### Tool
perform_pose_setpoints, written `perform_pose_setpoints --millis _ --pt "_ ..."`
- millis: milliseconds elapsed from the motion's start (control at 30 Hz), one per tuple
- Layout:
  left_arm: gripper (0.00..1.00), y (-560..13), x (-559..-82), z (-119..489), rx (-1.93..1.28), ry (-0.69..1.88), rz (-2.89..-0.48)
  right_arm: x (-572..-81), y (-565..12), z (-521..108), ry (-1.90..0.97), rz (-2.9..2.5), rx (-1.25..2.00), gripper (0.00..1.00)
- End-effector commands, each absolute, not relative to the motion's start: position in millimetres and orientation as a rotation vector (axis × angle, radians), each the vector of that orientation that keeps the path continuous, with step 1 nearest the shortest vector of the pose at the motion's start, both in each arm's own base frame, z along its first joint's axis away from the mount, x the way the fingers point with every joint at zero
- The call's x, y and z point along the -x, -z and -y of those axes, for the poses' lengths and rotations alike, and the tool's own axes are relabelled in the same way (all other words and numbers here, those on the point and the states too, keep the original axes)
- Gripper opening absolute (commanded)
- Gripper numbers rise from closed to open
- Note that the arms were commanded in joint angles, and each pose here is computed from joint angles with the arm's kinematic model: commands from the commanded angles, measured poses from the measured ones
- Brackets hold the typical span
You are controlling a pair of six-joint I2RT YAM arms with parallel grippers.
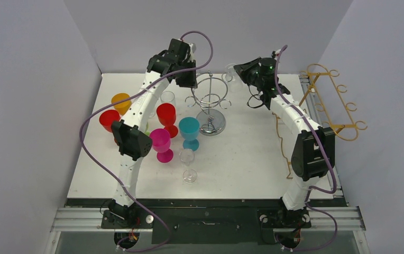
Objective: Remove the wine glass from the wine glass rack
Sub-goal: Pick up the wine glass from the wine rack, then place the wine glass at the center of the board.
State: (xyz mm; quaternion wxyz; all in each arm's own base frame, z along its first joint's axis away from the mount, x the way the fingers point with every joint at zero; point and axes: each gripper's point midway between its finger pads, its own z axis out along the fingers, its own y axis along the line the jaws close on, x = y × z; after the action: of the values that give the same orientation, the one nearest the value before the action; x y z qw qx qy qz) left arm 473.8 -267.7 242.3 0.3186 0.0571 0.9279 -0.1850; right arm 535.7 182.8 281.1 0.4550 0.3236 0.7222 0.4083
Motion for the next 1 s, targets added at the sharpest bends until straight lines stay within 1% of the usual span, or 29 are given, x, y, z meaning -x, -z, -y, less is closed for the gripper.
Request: perform_pose_setpoints --millis 0,100,333,567,600,667,967 --pt "0.21 -316.8 -475.9 267.8 -0.112 0.618 -2.242 -526.0 -387.8 -170.4 -1.057 -1.537 -0.69 0.0" --pt "0.31 -327.8 -477.9 271.1 -0.103 0.651 -2.205 -525.1 -392.2 -168.7 -1.04 -1.536 -0.68 0.0" --pt "0.46 -350.3 -479.1 272.7 -0.09 0.686 -2.136 -518.8 -409.7 -162.9 -0.997 -1.519 -0.652 0.0" --pt "0.69 -384.3 -476.0 265.1 -0.085 0.699 -2.039 -508.7 -438.4 -160.0 -1.001 -1.479 -0.616 0.0" --pt "0.7 -388.5 -476.6 264.3 -0.084 0.701 -2.023 -507.5 -440.9 -160.8 -1.007 -1.478 -0.609 0.0" --pt "0.77 -397.3 -475.1 261.9 -0.086 0.707 -1.996 -503.5 -450.0 -161.3 -1.021 -1.462 -0.596 0.0" --pt "0.91 -433.2 -460.7 253.2 -0.093 0.737 -1.888 -481.7 -490.2 -164.7 -1.11 -1.386 -0.556 0.0"
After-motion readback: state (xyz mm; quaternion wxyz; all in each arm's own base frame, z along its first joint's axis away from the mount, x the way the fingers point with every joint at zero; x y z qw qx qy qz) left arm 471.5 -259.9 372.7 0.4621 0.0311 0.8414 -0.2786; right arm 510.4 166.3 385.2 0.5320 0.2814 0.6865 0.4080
